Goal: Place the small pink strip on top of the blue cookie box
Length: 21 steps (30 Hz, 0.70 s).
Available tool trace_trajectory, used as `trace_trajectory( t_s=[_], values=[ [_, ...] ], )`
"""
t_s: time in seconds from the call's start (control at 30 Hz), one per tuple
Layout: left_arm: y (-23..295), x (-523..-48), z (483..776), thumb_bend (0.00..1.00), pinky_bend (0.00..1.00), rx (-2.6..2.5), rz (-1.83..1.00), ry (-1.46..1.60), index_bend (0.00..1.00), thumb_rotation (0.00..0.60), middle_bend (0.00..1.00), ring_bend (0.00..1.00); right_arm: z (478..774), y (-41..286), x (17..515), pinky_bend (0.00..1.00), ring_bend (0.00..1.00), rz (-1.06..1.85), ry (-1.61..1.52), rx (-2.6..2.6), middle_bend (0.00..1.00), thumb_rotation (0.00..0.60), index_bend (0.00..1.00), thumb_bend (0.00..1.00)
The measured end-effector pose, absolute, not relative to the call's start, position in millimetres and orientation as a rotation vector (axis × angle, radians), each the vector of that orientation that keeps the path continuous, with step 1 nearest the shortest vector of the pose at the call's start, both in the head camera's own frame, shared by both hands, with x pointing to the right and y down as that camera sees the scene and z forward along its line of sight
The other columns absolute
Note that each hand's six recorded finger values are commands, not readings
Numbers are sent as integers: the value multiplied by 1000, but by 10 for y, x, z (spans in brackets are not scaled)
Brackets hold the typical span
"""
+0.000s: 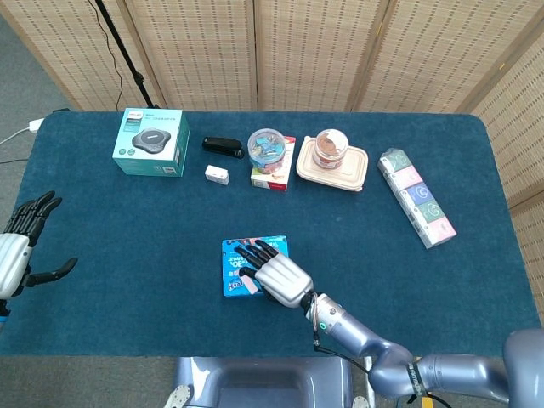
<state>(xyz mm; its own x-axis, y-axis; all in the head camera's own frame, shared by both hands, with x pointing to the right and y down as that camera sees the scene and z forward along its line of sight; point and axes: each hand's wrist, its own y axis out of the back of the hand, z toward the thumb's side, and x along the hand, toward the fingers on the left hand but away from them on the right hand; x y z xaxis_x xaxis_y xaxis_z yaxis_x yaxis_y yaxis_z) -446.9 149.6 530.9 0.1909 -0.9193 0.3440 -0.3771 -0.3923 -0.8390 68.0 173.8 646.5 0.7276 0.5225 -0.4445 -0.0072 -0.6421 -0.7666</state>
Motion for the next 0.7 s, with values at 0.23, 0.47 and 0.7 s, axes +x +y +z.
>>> trace_trajectory(
  t_s=[0.23,0.47,0.7],
  values=[
    [1509,-4496,5283,227,0,-1880,-1165,1222,0,600,0,0,6595,1751,548,0,0,855,-386,-2112,0,600,277,1000],
    [1514,-4523,5263,227,0,-1886,-1161,1231,0,600,0,0,6709,1792,476,0,0,865,-365,-2087,0,600,280,1000],
    [1513,-4536,5259,228,0,-1895,-1159,1230,0,600,0,0,6756,1792,496,0,0,878,-355,-2072,0,600,289,1000]
  ],
)
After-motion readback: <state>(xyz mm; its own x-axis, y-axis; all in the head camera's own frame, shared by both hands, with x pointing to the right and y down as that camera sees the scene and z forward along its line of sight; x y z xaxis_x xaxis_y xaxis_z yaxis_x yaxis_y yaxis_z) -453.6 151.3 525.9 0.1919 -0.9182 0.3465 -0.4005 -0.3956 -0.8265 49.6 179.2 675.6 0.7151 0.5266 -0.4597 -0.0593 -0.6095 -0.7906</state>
